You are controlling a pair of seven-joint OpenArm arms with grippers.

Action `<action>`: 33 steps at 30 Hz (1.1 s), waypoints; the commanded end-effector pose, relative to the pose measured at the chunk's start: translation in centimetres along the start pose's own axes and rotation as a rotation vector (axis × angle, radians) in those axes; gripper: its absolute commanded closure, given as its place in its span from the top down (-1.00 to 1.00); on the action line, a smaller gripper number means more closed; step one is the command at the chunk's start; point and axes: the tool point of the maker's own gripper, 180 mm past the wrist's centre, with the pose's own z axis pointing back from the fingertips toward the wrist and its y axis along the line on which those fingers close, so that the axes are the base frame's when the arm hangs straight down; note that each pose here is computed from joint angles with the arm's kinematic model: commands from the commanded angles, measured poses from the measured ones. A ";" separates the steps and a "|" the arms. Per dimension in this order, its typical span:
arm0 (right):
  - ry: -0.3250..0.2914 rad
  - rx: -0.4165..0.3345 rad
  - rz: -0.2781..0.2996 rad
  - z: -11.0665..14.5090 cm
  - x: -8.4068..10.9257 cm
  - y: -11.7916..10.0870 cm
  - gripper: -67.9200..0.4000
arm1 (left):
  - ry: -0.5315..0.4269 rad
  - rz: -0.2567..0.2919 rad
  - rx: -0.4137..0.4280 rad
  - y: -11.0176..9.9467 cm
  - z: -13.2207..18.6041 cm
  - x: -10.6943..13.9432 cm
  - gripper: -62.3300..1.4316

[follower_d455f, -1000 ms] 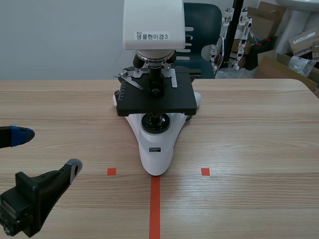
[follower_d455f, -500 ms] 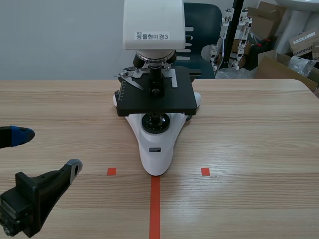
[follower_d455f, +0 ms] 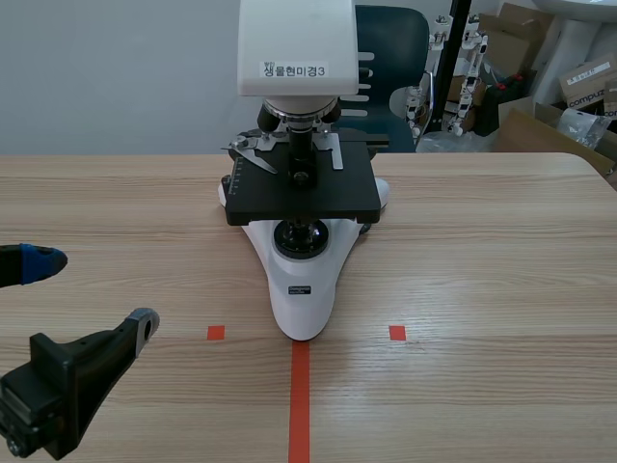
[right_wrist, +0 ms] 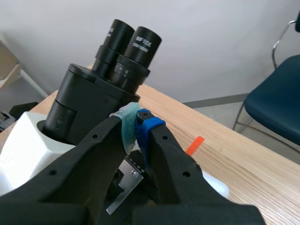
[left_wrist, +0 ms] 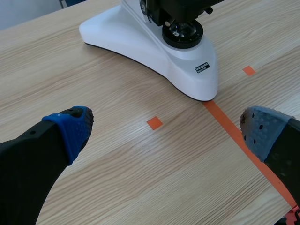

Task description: Point at the eyepiece

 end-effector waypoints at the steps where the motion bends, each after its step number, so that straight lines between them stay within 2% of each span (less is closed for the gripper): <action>1: -0.048 0.010 0.020 0.1 2.0 0.4 -0.95 | -0.029 -0.002 0.001 0.0 0.0 0.8 1.00; 11: -0.073 0.043 0.033 -0.6 3.2 1.6 -0.97 | -0.029 -0.002 0.001 0.0 0.0 0.8 1.00; 33: -0.073 0.042 0.032 -0.6 3.1 1.5 -0.97 | -0.029 -0.002 0.001 0.0 0.0 0.8 1.00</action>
